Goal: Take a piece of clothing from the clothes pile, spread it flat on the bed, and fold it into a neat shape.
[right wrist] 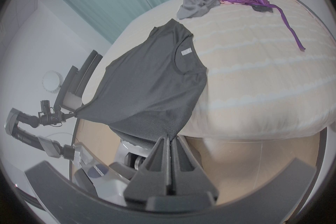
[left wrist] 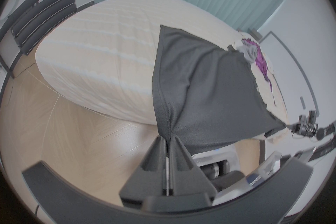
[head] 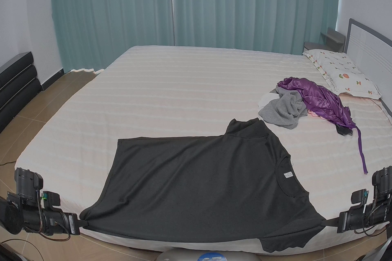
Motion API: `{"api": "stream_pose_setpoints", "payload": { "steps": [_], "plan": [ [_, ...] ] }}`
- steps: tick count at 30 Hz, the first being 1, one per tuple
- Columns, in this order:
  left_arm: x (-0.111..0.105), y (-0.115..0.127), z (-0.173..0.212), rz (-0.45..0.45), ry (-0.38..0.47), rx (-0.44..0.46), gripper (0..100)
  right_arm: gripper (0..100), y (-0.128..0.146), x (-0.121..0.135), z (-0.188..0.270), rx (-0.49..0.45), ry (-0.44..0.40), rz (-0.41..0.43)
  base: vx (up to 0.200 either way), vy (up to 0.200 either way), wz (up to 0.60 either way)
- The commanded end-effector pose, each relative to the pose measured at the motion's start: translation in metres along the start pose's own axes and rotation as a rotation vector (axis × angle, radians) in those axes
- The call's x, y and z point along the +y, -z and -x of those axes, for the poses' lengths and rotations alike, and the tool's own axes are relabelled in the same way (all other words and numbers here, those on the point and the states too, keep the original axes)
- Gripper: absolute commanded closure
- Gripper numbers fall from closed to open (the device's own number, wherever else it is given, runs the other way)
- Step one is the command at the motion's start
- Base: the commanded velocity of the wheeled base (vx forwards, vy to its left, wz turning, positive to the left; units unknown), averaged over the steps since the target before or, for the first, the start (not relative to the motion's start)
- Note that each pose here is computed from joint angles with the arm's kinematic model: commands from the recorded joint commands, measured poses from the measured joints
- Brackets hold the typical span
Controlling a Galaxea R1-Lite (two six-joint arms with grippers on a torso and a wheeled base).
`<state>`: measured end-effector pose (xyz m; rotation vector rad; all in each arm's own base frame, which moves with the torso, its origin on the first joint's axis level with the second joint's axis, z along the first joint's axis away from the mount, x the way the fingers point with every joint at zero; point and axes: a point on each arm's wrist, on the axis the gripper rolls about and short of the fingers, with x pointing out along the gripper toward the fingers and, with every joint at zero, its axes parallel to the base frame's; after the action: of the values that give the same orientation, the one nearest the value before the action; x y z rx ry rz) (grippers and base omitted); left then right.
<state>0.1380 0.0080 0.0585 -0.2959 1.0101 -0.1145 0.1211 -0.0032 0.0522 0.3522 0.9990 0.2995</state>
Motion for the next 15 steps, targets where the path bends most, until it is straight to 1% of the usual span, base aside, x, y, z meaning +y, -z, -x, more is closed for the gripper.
{"api": "stream_pose_setpoints", "payload": {
  "steps": [1, 3, 6, 9, 15],
  "plan": [
    [-0.006, -0.026, 0.003, 0.058, 0.027, -0.087, 100, 100, -0.023, 0.004, 0.002, -0.073, -0.018, -0.015, 0.000, 0.000, 0.00],
    [-0.010, -0.035, 0.001, 0.092, 0.041, -0.097, 100, 100, -0.031, 0.005, -0.001, -0.080, -0.023, -0.029, 0.000, 0.000, 0.00],
    [-0.013, -0.049, -0.006, 0.142, 0.051, -0.098, 100, 100, -0.043, 0.003, -0.006, -0.084, -0.023, -0.027, 0.000, 0.000, 0.00],
    [-0.012, -0.058, -0.016, 0.159, 0.041, -0.079, 100, 100, -0.050, 0.003, -0.014, -0.065, -0.025, -0.022, 0.000, 0.000, 0.00],
    [-0.010, -0.067, -0.031, 0.170, 0.031, -0.045, 100, 100, -0.063, 0.001, -0.027, -0.038, -0.031, -0.024, 0.000, 0.000, 0.00]
  ]
}}
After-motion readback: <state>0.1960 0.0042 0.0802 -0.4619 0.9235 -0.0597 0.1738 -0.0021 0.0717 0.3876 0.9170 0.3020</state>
